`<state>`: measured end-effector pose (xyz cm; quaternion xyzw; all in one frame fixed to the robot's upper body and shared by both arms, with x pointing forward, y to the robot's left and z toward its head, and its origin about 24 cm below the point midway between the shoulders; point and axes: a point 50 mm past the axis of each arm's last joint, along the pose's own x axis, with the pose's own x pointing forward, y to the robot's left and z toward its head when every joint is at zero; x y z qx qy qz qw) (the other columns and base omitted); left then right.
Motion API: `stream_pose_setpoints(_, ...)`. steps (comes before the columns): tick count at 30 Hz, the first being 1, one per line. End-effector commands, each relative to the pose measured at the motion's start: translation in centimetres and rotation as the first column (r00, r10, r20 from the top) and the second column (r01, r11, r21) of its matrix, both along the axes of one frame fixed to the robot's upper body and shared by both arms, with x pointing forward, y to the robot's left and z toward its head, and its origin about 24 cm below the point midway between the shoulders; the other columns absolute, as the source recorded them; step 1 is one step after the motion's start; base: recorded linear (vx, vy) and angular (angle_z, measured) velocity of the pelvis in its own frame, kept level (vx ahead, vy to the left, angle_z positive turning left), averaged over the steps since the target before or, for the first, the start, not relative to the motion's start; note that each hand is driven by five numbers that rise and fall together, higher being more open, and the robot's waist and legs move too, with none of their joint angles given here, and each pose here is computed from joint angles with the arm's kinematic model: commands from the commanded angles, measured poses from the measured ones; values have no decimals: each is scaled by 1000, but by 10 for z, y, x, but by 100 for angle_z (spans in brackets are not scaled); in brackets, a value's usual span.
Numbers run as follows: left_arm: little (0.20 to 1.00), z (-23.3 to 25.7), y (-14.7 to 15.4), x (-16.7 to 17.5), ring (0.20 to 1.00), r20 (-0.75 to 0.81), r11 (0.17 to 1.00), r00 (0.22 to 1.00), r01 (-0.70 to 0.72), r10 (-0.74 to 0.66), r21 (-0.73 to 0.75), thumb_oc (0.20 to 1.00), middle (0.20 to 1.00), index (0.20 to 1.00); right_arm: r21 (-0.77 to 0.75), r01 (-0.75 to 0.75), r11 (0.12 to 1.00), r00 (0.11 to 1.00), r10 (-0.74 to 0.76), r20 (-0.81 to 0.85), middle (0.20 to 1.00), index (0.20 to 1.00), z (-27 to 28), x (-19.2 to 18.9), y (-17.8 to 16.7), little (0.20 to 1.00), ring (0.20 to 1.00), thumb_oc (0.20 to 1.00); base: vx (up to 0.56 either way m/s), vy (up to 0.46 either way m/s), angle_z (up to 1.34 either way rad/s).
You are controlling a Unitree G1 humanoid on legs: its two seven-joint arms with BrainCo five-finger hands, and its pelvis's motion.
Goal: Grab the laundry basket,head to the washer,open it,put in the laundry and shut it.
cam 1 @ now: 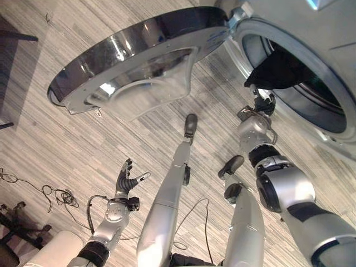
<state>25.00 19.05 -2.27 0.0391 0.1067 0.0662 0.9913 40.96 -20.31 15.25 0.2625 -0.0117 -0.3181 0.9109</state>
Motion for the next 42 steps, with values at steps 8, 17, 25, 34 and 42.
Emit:
stream_pose_setpoints(8,1000,-9,-13,-9,1000,-37,996,996,77,-79,-35,1000,1000,1000,-108,35,994,974,-10,228,1000,1000,72,2,-37,1000,1000,1000,1,-9,7)
stream_pose_setpoints(17,1000,-10,-12,-7,1000,-53,994,993,103,-104,-25,1000,1000,1000,-192,-31,981,944,92,316,912,912,110,6,-22,912,912,912,-3,-1,1)
stream_pose_setpoints(25,1000,-11,-9,-6,1000,-63,996,994,90,-91,-20,1000,1000,1000,-199,-9,980,912,90,401,200,200,131,1,-22,200,200,200,0,0,0)
stream_pose_setpoints(34,1000,-10,1,-5,1000,-62,998,996,60,-61,-6,1000,1000,1000,-239,48,970,771,116,626,200,200,180,-23,-22,200,200,200,-33,-2,-9)
stream_pose_setpoints(42,1000,-10,8,-7,1000,-71,998,996,61,-60,10,1000,1000,1000,-236,93,967,727,97,680,200,200,195,-33,-32,200,200,200,-19,-11,-6)
